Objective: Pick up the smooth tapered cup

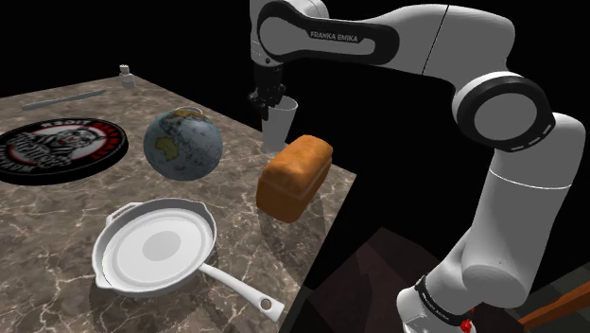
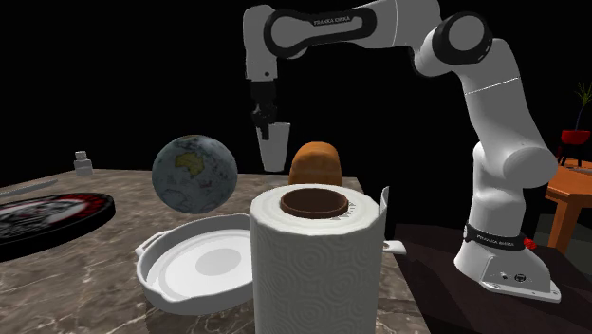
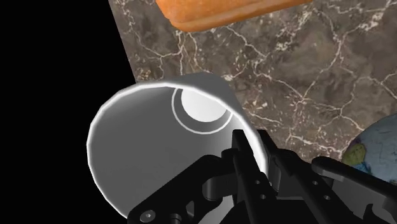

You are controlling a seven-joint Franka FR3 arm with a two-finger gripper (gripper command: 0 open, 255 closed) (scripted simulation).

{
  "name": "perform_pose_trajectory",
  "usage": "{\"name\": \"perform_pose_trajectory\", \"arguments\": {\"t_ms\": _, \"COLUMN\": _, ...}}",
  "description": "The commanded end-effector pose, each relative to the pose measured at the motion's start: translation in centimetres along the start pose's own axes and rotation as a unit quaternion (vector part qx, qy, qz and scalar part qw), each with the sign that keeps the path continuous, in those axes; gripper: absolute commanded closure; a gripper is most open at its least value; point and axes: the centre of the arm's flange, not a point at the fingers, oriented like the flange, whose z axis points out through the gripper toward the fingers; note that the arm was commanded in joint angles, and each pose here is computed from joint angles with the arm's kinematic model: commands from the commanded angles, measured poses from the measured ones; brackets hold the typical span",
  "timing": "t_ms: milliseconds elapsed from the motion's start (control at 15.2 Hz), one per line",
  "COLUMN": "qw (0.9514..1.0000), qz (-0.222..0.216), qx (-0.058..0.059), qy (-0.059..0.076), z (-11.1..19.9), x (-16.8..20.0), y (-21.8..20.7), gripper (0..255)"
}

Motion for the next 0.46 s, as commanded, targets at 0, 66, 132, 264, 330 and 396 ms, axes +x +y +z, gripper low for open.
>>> {"name": "perform_pose_trajectory", "arguments": {"t_ms": 0, "qw": 1.0000, "qz": 0.000, "qx": 0.000, "qy": 0.000, "z": -1.0, "x": 0.1, "y": 0.2, "gripper": 255}}
{"name": "perform_pose_trajectory", "arguments": {"t_ms": 66, "qw": 1.0000, "qz": 0.000, "qx": 0.000, "qy": 0.000, "z": -1.6, "x": 0.1, "y": 0.3, "gripper": 255}}
{"name": "perform_pose_trajectory", "arguments": {"t_ms": 132, "qw": 1.0000, "qz": 0.000, "qx": 0.000, "qy": 0.000, "z": -2.1, "x": 0.1, "y": 0.4, "gripper": 255}}
{"name": "perform_pose_trajectory", "arguments": {"t_ms": 264, "qw": 1.0000, "qz": 0.000, "qx": 0.000, "qy": 0.000, "z": -3.1, "x": 0.2, "y": 0.5, "gripper": 255}}
{"name": "perform_pose_trajectory", "arguments": {"t_ms": 330, "qw": 1.0000, "qz": 0.000, "qx": 0.000, "qy": 0.000, "z": -3.2, "x": 0.2, "y": 0.5, "gripper": 255}}
{"name": "perform_pose_trajectory", "arguments": {"t_ms": 396, "qw": 1.0000, "qz": 0.000, "qx": 0.000, "qy": 0.000, "z": -3.2, "x": 0.2, "y": 0.5, "gripper": 255}}
